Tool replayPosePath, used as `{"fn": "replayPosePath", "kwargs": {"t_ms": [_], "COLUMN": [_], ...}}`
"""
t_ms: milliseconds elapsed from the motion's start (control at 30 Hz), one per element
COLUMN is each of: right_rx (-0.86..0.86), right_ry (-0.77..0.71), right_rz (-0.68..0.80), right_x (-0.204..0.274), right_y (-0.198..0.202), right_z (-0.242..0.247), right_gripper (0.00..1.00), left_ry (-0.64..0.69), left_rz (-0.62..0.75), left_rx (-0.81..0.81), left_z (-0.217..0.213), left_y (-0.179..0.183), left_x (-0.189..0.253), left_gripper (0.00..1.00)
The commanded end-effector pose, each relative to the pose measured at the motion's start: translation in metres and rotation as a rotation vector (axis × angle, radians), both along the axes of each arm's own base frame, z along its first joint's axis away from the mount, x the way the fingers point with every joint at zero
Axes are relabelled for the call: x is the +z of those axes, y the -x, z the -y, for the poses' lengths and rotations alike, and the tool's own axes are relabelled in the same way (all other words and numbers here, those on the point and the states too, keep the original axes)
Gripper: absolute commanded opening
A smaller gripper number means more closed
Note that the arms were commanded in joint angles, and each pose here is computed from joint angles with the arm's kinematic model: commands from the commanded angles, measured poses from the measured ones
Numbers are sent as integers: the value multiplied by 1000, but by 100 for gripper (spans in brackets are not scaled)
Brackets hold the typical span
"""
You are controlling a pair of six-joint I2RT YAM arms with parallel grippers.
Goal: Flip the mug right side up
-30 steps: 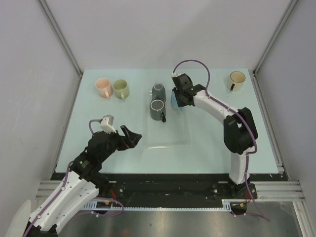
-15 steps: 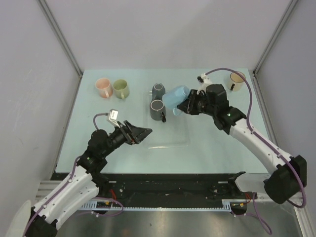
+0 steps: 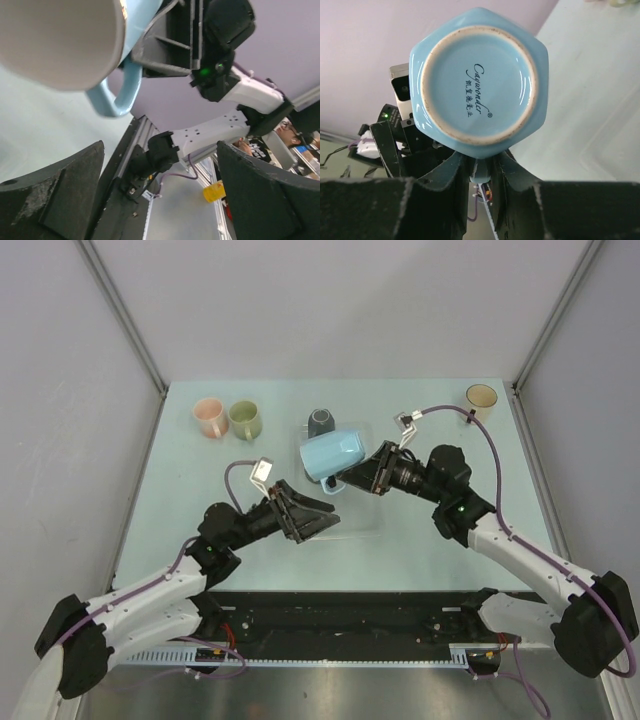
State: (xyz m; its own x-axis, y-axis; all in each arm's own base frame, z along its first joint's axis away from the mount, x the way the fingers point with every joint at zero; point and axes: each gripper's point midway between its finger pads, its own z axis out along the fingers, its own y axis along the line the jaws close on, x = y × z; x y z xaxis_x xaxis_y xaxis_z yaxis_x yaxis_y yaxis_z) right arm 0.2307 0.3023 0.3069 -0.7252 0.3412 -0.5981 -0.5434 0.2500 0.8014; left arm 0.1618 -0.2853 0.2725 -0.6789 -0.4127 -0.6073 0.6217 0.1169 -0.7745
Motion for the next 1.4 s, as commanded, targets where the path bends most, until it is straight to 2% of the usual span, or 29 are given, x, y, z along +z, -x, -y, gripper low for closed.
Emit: {"fn": "replayPosePath", "kwargs": {"t_ms": [0, 100, 433, 700, 833, 967, 1167, 1367], "right_rx": [64, 88, 137, 150, 150, 153, 161, 161], "right_ry": [-222, -242, -267, -264, -250, -248, -227, -212], "right_rz": [205, 206, 224, 232, 232, 235, 241, 249], "right_x": [79, 83, 90, 92, 88, 87, 82, 78], "right_y": [28, 34, 51, 57, 59, 60, 62, 64], "right_z": [-1, -5, -12, -12, -14, -15, -20, -23], "right_gripper": [0, 0, 0, 0, 0, 0, 0, 0], "left_ry": [110, 143, 174, 223, 203, 193, 199, 222], "left_rz": [141, 143, 159, 165, 169, 171, 159, 152], "left_rx": [-6, 27, 62, 110, 112, 104, 90, 84], "left_z": [7, 5, 4, -4, -4, -2, 1, 1], "left_y": [5, 1, -7, -14, -15, -16, -16, -15], "left_x": [52, 55, 69, 84, 87, 88, 92, 99], "left_gripper": [93, 87, 82, 71, 66, 51, 39, 44]}}
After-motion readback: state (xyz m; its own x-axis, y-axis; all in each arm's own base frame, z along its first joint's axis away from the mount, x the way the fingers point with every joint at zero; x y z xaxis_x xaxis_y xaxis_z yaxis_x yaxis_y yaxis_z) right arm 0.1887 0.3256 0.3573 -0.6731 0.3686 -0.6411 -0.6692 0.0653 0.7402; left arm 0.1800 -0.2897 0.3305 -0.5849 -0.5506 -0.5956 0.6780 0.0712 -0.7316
